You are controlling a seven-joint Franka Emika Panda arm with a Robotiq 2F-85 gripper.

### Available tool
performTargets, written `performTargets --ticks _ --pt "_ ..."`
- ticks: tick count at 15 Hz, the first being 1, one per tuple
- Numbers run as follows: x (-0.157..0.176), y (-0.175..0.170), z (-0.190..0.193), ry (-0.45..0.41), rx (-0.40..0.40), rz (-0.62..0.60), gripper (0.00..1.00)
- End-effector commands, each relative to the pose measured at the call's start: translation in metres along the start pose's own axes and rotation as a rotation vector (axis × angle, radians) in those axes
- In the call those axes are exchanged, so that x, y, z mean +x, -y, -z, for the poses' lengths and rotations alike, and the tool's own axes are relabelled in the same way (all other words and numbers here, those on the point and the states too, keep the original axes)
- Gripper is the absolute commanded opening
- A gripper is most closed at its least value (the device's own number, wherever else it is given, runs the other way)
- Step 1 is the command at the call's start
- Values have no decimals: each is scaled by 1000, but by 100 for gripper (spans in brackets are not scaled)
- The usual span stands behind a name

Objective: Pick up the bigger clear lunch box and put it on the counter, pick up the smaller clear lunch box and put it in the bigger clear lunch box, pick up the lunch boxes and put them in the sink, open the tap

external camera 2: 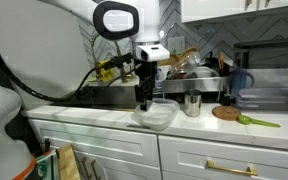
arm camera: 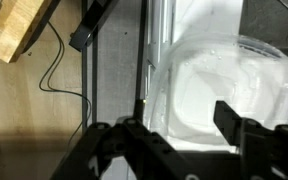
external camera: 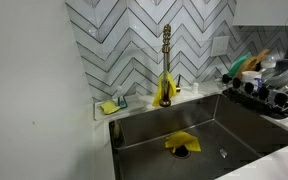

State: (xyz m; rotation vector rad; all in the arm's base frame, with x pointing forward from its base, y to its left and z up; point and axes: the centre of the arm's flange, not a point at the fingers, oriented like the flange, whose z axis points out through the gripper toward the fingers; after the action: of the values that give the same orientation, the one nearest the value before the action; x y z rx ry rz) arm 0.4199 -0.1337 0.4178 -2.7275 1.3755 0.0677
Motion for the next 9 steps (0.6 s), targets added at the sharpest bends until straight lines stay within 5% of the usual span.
performTargets --ticks 1,5,9 --pt "-36 13 65 -82 34 63 100" --pt "-64 57 117 -231 162 215 100" --pt "-93 123 123 -337 264 345 100"
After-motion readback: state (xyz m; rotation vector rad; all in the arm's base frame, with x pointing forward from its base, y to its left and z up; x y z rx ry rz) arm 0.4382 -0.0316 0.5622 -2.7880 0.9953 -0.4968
